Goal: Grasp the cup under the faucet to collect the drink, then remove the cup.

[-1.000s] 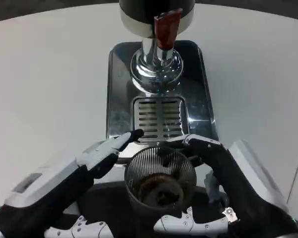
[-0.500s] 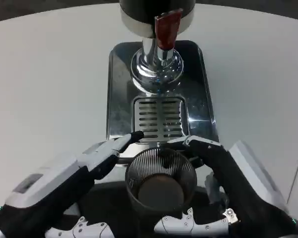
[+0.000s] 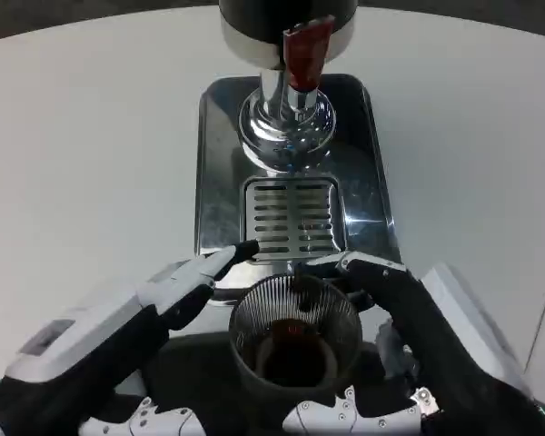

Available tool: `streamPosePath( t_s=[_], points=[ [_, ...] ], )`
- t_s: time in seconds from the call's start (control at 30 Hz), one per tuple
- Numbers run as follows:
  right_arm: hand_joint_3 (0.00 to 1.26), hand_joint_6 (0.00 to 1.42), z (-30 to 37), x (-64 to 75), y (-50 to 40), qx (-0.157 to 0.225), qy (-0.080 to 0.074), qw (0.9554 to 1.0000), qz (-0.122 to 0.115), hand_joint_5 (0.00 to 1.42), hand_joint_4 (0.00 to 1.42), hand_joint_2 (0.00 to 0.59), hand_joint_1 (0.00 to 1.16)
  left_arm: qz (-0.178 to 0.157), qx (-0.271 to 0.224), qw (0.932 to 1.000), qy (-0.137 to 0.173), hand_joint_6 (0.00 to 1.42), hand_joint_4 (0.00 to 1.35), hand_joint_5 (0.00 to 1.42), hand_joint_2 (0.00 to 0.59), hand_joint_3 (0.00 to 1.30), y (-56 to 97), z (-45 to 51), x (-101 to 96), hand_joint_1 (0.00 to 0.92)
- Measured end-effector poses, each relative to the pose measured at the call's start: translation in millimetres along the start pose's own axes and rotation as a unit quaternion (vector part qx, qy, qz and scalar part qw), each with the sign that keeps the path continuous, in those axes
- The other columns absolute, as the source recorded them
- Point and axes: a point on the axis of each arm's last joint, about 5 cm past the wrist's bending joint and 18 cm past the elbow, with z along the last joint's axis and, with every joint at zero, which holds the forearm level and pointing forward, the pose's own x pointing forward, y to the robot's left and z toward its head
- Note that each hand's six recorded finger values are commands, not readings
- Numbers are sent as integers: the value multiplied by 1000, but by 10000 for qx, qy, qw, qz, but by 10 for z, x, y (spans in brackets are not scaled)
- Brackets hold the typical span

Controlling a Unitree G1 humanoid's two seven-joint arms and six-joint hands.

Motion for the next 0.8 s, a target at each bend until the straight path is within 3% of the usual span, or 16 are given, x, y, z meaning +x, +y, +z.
streamPosePath(
  t_s=[0.33,0.8],
  points=[
    [931,1423,7,-29,1,-15,22,10000,-4,1122,1017,73,1162,-8,-10,10000,20,0,0,0,18,0,-6,-1,-12,0],
    [931,1423,6,-142,-57,-140,228,9995,-178,1122,1017,73,1162,-76,-69,9996,-267,0,0,0,18,0,-20,-1,128,0]
  ],
)
